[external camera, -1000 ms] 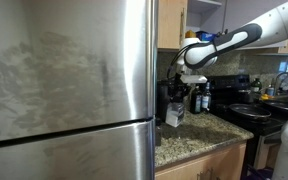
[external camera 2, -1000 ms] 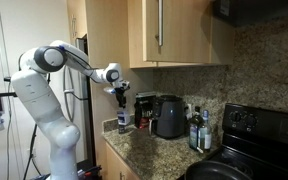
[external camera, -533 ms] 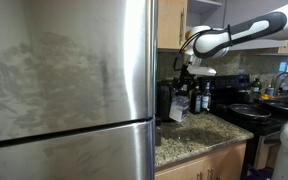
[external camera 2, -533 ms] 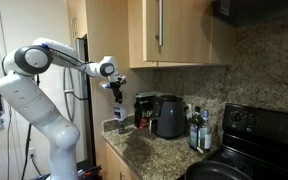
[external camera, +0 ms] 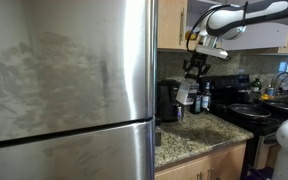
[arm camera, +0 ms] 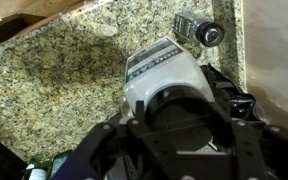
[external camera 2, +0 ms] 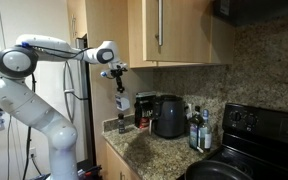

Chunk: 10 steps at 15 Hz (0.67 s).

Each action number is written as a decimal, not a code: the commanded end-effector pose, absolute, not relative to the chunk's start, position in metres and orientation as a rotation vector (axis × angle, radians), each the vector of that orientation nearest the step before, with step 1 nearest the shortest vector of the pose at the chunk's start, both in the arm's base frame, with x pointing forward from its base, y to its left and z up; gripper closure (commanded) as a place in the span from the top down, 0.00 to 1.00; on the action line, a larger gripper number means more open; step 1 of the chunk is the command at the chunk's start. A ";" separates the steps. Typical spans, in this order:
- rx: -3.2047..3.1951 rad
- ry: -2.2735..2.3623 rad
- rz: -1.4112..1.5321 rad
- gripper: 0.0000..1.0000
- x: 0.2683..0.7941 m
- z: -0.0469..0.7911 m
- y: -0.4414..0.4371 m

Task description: Pick up the bottle with white objects and put it in the open kitchen unit and close it

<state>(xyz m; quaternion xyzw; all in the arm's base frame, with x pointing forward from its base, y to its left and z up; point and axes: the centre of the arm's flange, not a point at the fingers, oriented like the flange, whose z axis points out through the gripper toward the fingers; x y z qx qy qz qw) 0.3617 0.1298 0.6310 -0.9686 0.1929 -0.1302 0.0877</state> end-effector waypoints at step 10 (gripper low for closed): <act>-2.604 1.064 -0.589 0.37 0.307 0.750 0.082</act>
